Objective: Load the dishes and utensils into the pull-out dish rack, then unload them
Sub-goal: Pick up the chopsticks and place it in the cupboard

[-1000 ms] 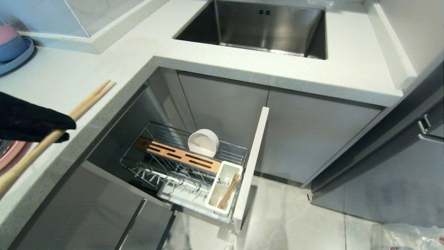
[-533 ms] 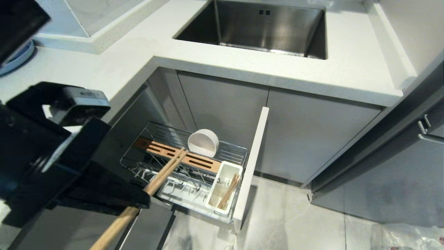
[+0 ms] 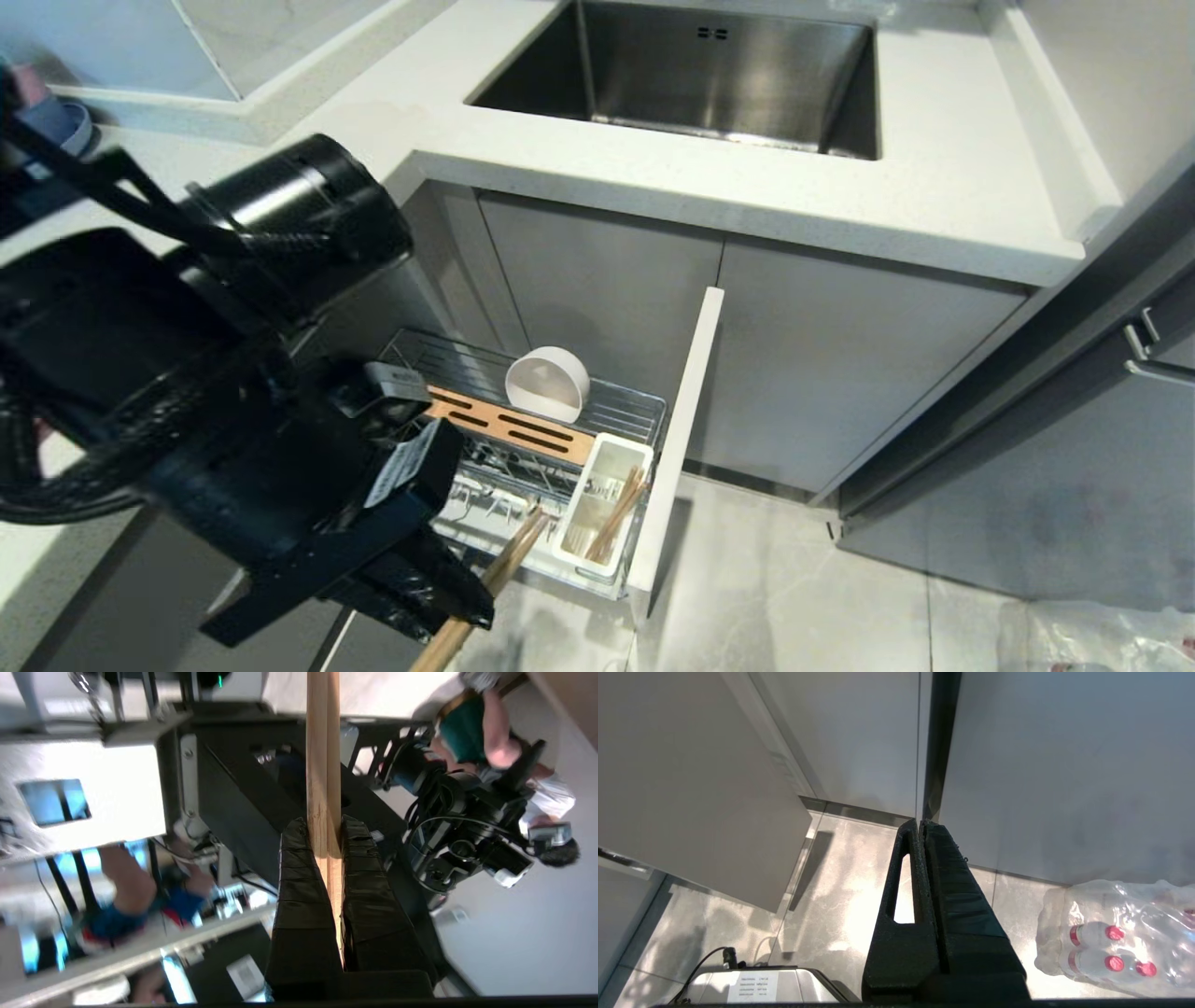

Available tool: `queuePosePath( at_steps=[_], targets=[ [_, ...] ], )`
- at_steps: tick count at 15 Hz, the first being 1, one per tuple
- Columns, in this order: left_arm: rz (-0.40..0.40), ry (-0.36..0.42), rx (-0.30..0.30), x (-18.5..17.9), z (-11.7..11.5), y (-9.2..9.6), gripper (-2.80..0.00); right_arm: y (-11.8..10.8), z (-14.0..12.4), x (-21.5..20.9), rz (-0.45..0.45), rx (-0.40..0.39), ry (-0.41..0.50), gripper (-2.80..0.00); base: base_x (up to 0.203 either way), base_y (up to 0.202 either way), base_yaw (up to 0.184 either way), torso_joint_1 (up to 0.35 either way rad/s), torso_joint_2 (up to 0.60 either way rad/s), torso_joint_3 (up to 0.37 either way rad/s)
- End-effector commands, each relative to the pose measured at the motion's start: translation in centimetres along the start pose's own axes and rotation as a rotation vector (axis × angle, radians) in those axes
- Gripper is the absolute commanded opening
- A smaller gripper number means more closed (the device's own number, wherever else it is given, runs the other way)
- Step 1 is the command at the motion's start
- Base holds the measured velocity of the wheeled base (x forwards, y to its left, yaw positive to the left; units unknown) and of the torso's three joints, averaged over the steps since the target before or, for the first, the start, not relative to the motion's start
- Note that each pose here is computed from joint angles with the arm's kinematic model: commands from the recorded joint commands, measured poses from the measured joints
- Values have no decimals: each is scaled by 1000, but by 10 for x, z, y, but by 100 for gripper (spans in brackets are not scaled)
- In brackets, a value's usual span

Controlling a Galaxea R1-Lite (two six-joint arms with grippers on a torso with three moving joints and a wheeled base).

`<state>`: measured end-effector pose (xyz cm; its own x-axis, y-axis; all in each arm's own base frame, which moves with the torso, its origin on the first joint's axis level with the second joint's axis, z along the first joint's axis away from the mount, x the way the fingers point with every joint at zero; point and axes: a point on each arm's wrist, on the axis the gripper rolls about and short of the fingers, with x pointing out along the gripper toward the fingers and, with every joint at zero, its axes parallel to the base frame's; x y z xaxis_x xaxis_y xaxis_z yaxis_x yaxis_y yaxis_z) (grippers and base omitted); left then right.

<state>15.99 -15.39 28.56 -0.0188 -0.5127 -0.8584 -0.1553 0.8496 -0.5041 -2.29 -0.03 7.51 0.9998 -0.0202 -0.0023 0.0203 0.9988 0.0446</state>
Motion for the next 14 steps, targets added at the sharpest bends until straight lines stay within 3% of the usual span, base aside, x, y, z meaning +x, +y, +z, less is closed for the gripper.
queuePosePath(
  at_steps=[1, 4, 7, 14],
  targets=[
    [43, 73, -57, 23, 19, 0, -280, 0, 0, 0, 0, 1, 2, -280, 0, 0, 0, 0, 0, 0],
    [69, 126, -93, 49, 43, 4, -280, 0, 0, 0, -1, 0, 2, -280, 0, 0, 0, 0, 0, 0],
    [68, 119, -140, 67, 71, 12, -280, 0, 0, 0, -1, 0, 2, -280, 0, 0, 0, 0, 0, 0],
    [60, 139, -138, 106, 99, 23, -280, 0, 0, 0, -1, 1, 2, -280, 0, 0, 0, 0, 0, 0]
  ],
)
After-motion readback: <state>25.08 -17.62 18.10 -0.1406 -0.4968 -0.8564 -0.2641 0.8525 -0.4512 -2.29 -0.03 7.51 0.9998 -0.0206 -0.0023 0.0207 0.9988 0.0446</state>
